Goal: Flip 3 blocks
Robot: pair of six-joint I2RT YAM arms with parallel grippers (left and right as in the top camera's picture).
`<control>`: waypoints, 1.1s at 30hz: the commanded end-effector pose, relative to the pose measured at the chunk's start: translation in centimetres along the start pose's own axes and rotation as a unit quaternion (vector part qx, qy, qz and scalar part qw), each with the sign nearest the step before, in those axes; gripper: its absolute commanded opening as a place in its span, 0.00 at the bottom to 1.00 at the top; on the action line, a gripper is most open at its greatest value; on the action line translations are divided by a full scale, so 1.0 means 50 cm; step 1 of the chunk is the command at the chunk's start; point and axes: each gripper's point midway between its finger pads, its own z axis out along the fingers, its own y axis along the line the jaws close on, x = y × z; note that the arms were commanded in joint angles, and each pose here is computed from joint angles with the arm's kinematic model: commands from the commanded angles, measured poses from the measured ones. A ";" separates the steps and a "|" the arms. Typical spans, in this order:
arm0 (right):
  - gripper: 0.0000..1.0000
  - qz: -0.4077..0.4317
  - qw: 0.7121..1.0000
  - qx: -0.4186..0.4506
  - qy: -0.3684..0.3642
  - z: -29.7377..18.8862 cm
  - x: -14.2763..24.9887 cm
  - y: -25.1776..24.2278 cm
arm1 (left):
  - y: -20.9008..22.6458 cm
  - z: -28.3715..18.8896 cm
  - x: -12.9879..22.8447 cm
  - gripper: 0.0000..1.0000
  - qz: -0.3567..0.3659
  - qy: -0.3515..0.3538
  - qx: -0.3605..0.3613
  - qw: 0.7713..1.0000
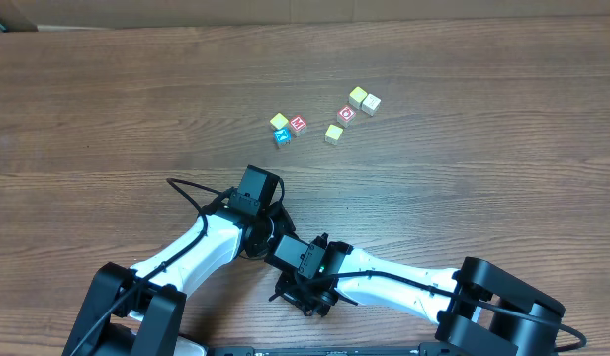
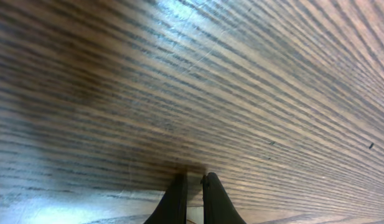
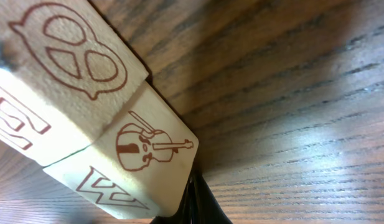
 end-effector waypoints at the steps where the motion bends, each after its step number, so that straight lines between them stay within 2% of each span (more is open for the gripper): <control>1: 0.04 0.008 0.999 -0.009 -0.049 0.000 -0.043 0.014 | 0.022 0.018 0.029 0.04 0.016 0.025 -0.016 0.999; 33: 0.04 0.008 0.999 -0.008 -0.049 0.000 -0.043 0.014 | 0.020 0.019 0.002 0.04 0.027 -0.010 -0.020 0.999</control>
